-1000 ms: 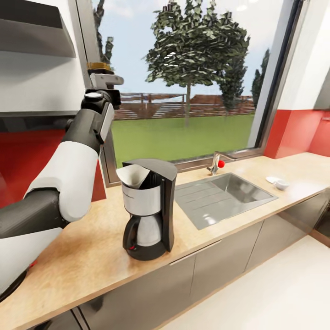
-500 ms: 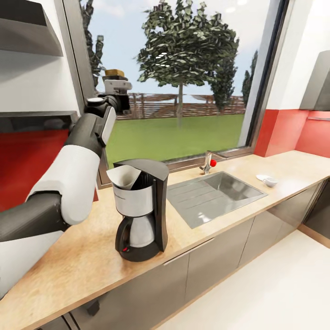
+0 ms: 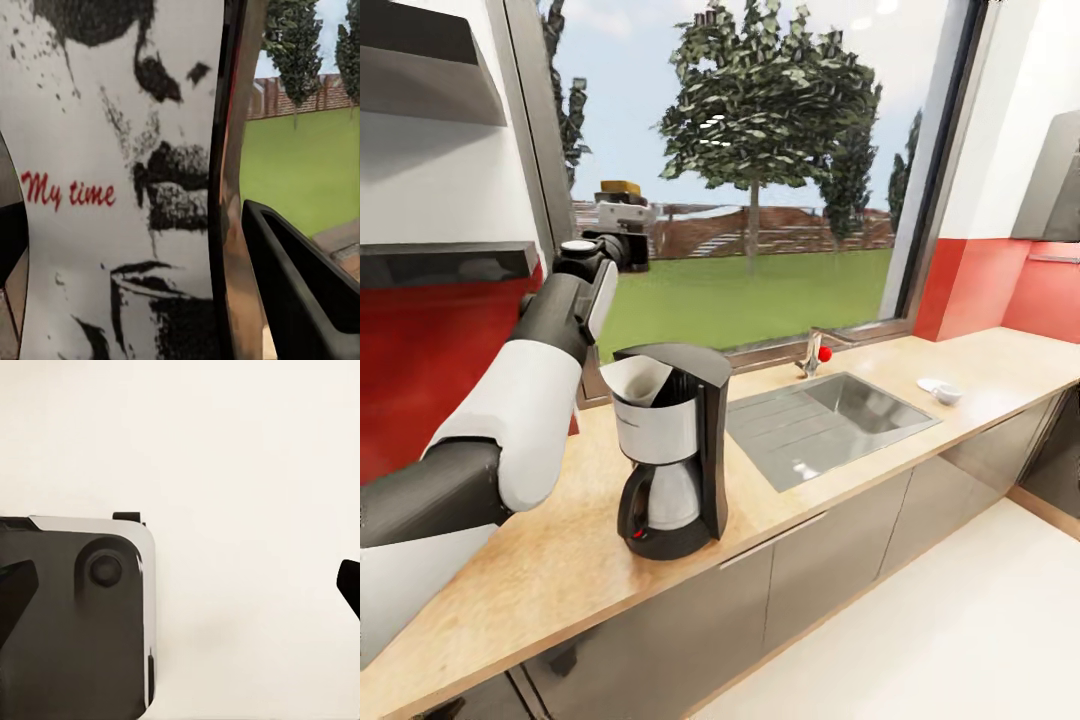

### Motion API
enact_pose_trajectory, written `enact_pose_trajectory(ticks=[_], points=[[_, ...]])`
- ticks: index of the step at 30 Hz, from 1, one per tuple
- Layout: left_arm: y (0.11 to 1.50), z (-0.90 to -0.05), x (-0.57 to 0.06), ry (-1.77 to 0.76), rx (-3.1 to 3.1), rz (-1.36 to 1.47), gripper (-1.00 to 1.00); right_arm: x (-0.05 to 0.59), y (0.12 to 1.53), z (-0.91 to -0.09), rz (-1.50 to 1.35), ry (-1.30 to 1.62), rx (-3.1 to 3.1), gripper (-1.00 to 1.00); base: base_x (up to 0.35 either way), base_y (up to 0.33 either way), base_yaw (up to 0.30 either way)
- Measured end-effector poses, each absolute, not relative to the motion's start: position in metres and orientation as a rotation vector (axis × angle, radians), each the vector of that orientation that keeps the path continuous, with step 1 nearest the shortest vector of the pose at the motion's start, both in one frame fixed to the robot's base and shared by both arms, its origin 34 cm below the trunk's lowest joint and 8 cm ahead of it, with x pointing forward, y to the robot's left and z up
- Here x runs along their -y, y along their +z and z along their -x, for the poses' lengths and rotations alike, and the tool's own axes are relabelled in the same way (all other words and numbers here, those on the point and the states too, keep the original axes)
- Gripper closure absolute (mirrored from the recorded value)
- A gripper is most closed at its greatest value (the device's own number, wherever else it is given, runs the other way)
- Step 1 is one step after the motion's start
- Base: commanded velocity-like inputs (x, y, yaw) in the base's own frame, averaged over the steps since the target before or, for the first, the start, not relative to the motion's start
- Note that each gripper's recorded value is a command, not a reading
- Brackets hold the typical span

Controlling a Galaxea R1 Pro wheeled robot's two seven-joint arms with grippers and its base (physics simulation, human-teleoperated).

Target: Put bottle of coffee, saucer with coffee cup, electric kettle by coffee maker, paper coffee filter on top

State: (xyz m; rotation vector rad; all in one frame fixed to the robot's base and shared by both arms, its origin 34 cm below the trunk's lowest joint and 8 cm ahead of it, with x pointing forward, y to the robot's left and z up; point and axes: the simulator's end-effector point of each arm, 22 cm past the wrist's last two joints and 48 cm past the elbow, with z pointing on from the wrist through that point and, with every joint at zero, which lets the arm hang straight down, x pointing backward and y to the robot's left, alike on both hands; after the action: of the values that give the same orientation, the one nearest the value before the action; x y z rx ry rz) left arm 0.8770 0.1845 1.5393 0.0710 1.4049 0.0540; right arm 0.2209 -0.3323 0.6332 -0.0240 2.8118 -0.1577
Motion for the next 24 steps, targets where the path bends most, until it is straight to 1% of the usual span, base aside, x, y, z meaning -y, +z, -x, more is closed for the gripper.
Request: enact_pose_trajectory(ticks=[17, 24], points=[[1.462, -0.878, -0.201, 0.074, -1.468, -0.054, 1.00, 0.327, 0.633, -0.222, 0.025, -0.148, -2.808, -1.00, -0.012, 0.003, 0.000], [1.439, -0.869, -0.250, 0.139, -1.463, -0.010, 1.00, 0.327, 0.633, -0.222, 0.023, -0.148, -2.808, -1.00, 0.000, 0.000, 0.000]])
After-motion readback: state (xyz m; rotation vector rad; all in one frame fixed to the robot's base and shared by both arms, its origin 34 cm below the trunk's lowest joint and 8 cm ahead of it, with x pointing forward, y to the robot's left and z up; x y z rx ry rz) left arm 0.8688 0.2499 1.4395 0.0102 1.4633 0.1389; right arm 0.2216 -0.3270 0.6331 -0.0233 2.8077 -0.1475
